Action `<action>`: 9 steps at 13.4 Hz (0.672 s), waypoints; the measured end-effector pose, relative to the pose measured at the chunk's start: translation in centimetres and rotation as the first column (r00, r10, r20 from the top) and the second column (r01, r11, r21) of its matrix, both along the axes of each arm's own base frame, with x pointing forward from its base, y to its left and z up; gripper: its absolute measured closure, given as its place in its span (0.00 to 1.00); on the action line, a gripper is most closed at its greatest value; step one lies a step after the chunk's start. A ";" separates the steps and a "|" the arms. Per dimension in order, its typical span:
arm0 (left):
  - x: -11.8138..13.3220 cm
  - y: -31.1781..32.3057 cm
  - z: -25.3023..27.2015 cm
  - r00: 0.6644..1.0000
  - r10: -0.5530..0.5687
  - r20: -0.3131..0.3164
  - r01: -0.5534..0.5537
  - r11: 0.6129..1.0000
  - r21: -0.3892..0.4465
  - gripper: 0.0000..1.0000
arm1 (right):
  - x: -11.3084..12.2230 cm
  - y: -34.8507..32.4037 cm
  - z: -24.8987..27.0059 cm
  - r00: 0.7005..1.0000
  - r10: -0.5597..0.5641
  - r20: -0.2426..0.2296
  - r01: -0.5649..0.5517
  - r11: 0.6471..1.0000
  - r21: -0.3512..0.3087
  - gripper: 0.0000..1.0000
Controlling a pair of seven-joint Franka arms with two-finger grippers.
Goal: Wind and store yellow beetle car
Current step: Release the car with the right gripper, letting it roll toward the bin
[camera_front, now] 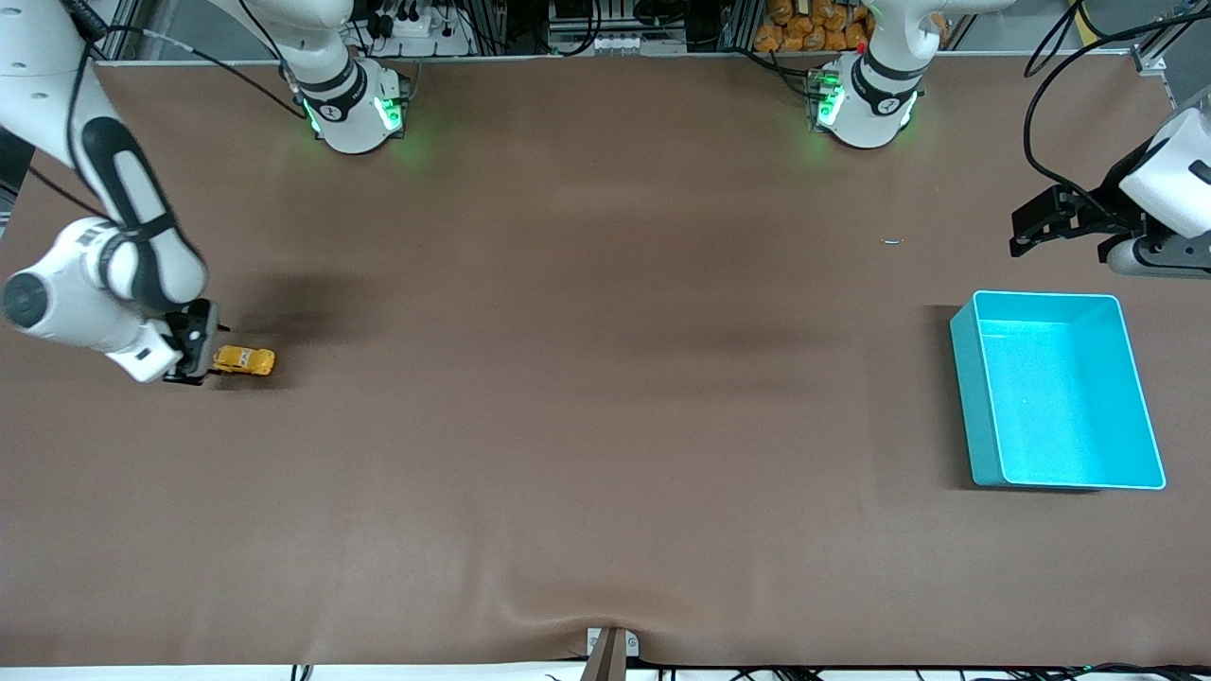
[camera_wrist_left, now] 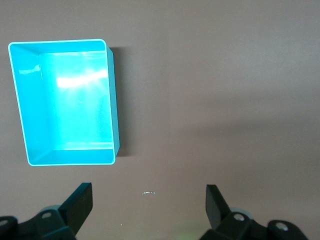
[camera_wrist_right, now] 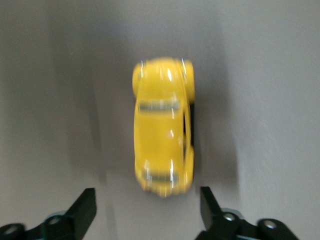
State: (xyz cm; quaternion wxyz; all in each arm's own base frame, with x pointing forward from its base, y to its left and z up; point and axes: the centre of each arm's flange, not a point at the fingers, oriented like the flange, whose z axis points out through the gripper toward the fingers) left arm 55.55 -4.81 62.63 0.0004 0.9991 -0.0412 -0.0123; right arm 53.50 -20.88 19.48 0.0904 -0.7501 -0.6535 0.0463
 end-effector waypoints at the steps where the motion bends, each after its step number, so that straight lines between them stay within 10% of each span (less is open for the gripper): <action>1: 0.0 0.0 0.0 1.000 0.000 0.000 0.000 1.000 0.000 0.00 | 0.5 -1.2 1.2 1.000 -0.020 -0.017 0.020 1.000 0.013 0.01; 9: 0.0 0.1 0.0 1.000 0.001 0.000 -0.001 1.000 0.000 0.00 | 2.1 -2.8 4.3 0.998 -0.040 -0.041 0.041 0.998 0.038 0.00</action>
